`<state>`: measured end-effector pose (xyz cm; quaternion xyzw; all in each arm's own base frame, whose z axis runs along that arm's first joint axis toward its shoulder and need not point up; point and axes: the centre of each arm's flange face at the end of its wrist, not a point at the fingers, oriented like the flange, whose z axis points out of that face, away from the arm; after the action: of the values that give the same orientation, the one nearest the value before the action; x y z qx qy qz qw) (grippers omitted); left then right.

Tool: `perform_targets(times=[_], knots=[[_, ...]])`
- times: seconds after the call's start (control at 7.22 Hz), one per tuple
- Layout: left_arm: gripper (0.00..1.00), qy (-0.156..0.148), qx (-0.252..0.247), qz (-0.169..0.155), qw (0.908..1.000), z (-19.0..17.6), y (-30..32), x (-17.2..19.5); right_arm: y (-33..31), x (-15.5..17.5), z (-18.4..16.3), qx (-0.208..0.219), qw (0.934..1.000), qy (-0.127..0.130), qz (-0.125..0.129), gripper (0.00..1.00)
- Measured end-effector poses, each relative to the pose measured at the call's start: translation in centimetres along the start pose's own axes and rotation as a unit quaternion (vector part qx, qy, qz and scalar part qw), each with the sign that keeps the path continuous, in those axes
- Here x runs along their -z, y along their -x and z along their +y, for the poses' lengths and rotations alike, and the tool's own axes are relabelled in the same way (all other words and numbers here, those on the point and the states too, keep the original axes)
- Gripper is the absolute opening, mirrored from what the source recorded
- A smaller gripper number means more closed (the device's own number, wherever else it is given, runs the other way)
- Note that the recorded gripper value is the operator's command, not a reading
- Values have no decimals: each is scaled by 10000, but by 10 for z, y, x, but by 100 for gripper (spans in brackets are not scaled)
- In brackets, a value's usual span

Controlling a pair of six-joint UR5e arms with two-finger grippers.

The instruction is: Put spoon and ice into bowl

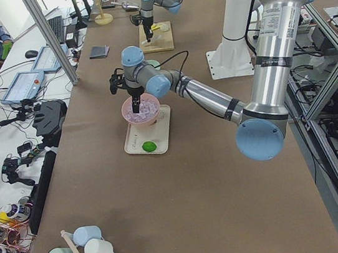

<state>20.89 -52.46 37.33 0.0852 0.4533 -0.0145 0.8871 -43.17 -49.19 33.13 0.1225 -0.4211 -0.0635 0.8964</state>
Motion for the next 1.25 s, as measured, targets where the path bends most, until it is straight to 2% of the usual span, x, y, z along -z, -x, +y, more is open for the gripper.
perform_targets(times=[0.14, 0.28, 0.42, 0.55, 0.83, 0.97, 1.11, 1.25], knots=[[97, -11, -15, -66, 10000, 1, -8, -9, 36, 11, -10, -664, 9976, -100, -188, 0], [97, -1, -73, -130, 9999, 5, -17, -21, 71, 17, -17, -1404, 9893, -212, -342, 0], [97, 34, -118, -157, 9998, 8, -25, -29, 106, 18, -18, -2228, 9730, -425, -423, 0], [97, 76, -137, -172, 9997, 9, -29, -36, 136, 14, -13, -2909, 9529, -713, -483, 0], [97, 118, -155, -203, 9996, 11, -31, -44, 185, -2, -16, -3927, 9098, -1230, -532, 0], [97, 114, -156, -226, 9996, 11, -31, -46, 200, -13, -22, -4209, 8946, -1417, -493, 63], [97, 113, -159, -237, 9995, 12, -31, -47, 207, -19, -24, -4301, 8891, -1500, -450, 100], [97, 109, -164, -248, 9995, 12, -31, -47, 207, -22, -25, -4220, 8927, -1527, -401, 100]])
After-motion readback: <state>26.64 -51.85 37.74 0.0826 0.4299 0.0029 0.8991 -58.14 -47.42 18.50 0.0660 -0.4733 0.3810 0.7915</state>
